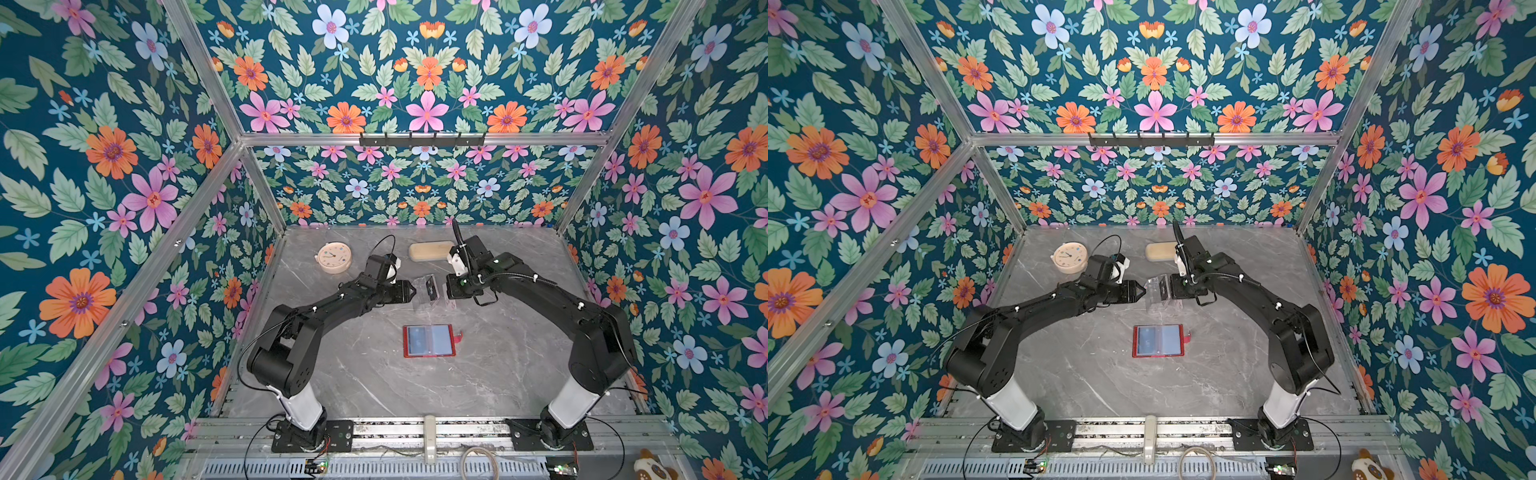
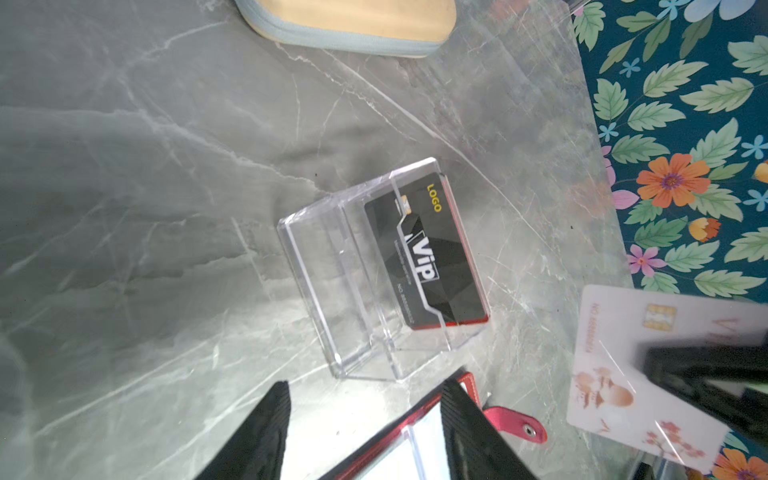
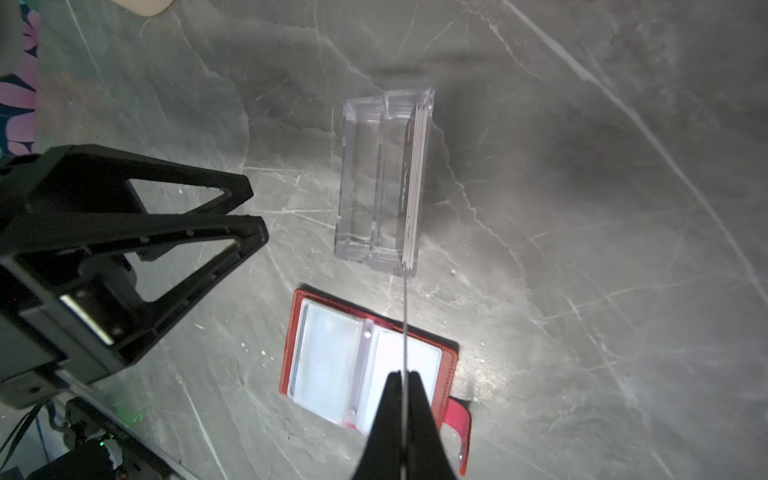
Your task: Put the credit cards into the card holder
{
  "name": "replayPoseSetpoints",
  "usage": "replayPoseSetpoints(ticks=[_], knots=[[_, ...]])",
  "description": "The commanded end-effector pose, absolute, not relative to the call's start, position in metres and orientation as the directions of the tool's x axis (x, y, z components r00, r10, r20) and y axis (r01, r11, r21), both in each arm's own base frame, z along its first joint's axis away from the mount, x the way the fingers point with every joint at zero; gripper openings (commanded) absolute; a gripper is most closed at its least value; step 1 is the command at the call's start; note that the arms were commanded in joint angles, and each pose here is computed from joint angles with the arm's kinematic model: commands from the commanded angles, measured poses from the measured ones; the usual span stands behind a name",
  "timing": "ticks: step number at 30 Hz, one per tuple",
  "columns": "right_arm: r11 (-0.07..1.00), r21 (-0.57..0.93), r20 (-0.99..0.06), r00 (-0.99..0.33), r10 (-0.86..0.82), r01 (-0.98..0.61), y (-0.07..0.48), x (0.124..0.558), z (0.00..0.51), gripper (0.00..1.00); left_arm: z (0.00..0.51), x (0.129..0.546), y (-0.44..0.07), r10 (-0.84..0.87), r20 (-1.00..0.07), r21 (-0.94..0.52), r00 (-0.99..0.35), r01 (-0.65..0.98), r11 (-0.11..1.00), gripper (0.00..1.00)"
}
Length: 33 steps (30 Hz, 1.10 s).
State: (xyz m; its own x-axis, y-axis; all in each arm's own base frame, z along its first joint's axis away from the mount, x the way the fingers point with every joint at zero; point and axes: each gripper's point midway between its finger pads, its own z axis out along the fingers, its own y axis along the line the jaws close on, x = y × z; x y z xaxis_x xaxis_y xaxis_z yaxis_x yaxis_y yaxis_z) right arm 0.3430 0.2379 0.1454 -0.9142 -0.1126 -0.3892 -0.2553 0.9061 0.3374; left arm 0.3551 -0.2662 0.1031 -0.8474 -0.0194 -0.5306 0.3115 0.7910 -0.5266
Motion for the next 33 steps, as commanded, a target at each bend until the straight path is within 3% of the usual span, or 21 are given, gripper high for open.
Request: replayPoseSetpoints(ticks=[1, 17, 33], knots=[[0.863, 0.428, -0.414, -0.907, -0.076, -0.268, 0.247, 0.333, 0.154, 0.00, 0.103, 0.342, -0.260, -0.017, -0.546, -0.507, -0.837, 0.314, 0.803, 0.60], [0.750, 0.630, -0.300, -0.954, -0.008, -0.204, 0.250, 0.268, 0.099, 0.00, 0.069, 0.261, -0.245, -0.034, -0.481, -0.532, -0.876, 0.261, 0.806, 0.57], [0.704, 0.689, -0.235, -0.972, -0.011, -0.174, 0.272, 0.268, 0.070, 0.00, 0.036, 0.248, -0.251, -0.068, -0.402, -0.558, -0.913, 0.186, 0.809, 0.34]])
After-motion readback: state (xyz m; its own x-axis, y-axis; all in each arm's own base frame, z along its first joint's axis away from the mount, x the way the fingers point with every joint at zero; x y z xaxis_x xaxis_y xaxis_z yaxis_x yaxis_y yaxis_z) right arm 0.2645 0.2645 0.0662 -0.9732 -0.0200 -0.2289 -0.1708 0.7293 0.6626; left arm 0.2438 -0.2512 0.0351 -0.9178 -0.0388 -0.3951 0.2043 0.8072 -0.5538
